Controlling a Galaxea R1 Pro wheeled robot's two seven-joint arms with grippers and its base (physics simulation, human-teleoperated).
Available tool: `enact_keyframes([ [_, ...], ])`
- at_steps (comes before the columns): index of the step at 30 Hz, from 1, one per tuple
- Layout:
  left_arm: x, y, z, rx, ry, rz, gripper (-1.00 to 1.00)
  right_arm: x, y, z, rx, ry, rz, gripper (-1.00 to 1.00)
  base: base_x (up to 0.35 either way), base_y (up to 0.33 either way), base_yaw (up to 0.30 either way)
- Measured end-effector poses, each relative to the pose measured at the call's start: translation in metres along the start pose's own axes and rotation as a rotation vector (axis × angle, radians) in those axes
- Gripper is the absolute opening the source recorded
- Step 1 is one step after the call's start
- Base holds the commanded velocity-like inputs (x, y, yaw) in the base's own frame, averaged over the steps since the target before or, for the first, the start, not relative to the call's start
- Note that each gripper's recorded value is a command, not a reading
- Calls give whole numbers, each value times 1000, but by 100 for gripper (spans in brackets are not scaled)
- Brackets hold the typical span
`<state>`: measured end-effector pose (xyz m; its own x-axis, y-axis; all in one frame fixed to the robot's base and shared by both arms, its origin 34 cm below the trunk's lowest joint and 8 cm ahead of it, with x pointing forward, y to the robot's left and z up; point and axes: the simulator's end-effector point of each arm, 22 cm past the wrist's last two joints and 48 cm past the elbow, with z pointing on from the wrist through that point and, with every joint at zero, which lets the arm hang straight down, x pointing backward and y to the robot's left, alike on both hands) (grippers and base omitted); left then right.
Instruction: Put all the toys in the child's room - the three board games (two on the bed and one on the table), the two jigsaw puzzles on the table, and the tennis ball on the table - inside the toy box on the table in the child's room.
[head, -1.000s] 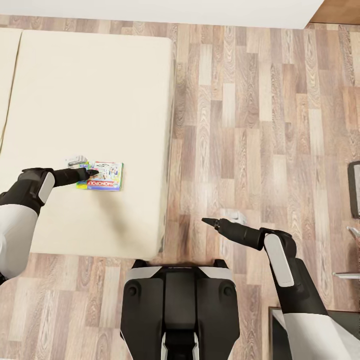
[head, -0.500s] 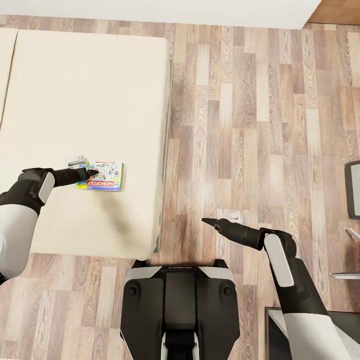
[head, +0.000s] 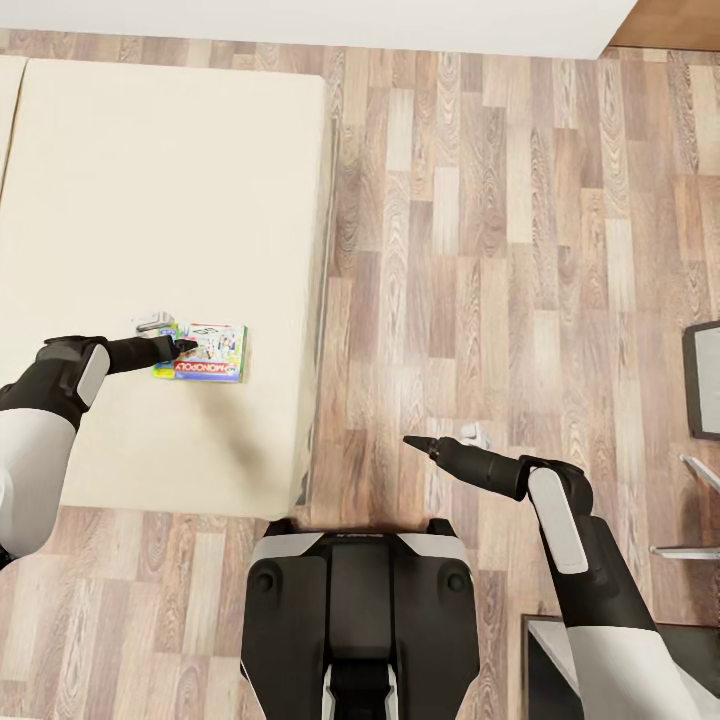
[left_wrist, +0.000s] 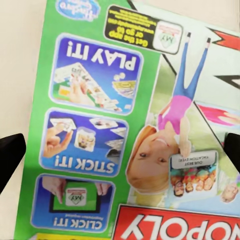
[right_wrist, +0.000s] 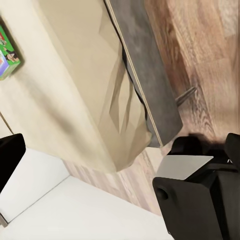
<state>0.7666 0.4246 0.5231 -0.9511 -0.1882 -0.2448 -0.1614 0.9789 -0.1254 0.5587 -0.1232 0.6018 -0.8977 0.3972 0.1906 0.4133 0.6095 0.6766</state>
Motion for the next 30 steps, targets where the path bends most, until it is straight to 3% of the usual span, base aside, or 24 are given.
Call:
enact_keyframes([
  [10,0,-1,0,2,1,-2,100,0,0,0,0,0,0,100,-26,-106,0],
  [30,1,-1,0,4,1,-4,100,0,0,0,1,-1,0,100,-1,-6,0],
])
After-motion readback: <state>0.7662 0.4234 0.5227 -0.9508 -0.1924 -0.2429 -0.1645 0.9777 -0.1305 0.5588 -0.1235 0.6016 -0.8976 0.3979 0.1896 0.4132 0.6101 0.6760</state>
